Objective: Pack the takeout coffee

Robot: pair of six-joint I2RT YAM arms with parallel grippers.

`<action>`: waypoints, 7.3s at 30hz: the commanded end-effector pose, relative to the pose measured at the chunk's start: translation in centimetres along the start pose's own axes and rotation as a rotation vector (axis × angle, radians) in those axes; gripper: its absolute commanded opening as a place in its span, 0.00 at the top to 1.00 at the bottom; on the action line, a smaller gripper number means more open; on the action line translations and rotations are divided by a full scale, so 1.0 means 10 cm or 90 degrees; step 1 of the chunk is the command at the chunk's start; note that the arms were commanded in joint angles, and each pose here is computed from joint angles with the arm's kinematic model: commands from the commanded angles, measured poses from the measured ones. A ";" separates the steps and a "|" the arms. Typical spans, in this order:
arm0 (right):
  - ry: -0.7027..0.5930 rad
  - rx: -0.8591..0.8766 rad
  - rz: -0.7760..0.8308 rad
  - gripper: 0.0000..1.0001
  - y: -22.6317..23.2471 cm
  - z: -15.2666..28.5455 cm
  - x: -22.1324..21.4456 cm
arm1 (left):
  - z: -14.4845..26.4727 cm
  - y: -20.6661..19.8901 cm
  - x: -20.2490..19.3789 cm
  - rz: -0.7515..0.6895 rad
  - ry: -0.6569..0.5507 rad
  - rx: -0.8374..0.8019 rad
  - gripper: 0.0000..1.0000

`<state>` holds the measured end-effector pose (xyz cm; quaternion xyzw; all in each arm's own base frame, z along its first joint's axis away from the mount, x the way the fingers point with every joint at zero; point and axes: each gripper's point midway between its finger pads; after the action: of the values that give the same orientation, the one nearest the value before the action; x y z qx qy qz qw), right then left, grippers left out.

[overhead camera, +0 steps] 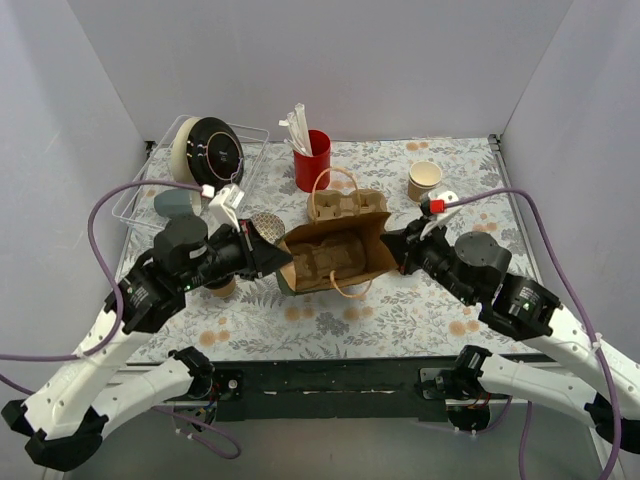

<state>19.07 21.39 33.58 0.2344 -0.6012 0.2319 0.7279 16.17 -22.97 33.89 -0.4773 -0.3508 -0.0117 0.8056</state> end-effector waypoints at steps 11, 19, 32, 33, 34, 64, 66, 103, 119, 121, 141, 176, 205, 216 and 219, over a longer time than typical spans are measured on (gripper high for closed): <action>-0.202 -0.005 0.135 0.99 -0.03 -0.22 0.15 | -0.55 0.57 -0.07 -0.209 -0.036 0.012 1.00; -0.152 0.038 0.135 0.99 0.03 -0.18 -0.21 | -0.58 0.71 -0.30 -0.192 -0.005 0.002 1.00; -0.026 0.008 0.033 0.95 0.03 -0.17 -0.13 | -0.45 0.38 -0.03 -0.089 -0.017 0.025 1.00; -0.009 0.006 0.029 0.94 0.03 -0.17 -0.15 | -0.44 0.33 0.00 -0.080 -0.020 0.022 1.00; 0.010 -0.003 0.014 0.94 0.02 -0.18 -0.20 | -0.42 0.32 -0.02 -0.069 -0.016 0.023 1.00; 0.154 -0.058 -0.262 0.99 0.19 -0.18 -0.41 | 0.15 0.66 0.36 0.051 -0.043 0.375 0.04; 0.158 -0.061 -0.248 0.99 0.17 -0.17 -0.44 | 0.18 0.55 0.36 0.053 -0.046 0.338 0.02; 0.143 -0.090 -0.247 0.88 -0.02 0.12 -0.45 | 0.72 2.21 0.39 0.292 -0.190 0.809 0.08; 0.140 -0.079 -0.237 0.66 -0.01 0.16 -0.37 | 0.55 2.76 0.08 0.359 -0.140 0.862 0.11; 0.138 -0.080 -0.232 0.65 -0.02 0.18 -0.34 | 0.50 2.76 0.12 0.355 -0.140 0.850 0.09; 0.130 -0.089 -0.215 0.66 -0.08 0.27 -0.27 | 0.60 2.93 0.17 0.426 -0.187 0.914 0.05; 0.119 -0.086 -0.192 0.68 -0.12 0.31 -0.21 | 0.46 3.02 0.20 0.711 -0.331 0.856 0.17; 0.123 -0.096 -0.189 0.69 -0.14 0.32 -0.22 | 0.43 3.22 0.06 0.741 -0.329 0.911 0.34; 0.122 -0.094 -0.195 0.69 -0.13 0.32 -0.23 | 0.46 3.26 -0.15 0.745 -0.291 0.930 0.32; 0.122 -0.095 -0.198 0.69 -0.14 0.34 -0.23 | 0.49 3.26 -0.18 0.739 -0.284 0.944 0.32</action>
<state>16.91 18.42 29.83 0.2317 -0.4835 0.1098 0.8370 24.61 -2.42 11.14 0.0380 -0.1419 0.6283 0.7640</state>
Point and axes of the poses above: each gripper's point midway between its finger pads, its own z axis back along the fingers, its own y axis along the line the jaws close on, x = y × z, and after that the axes turned 7 degrees about z, right-handed
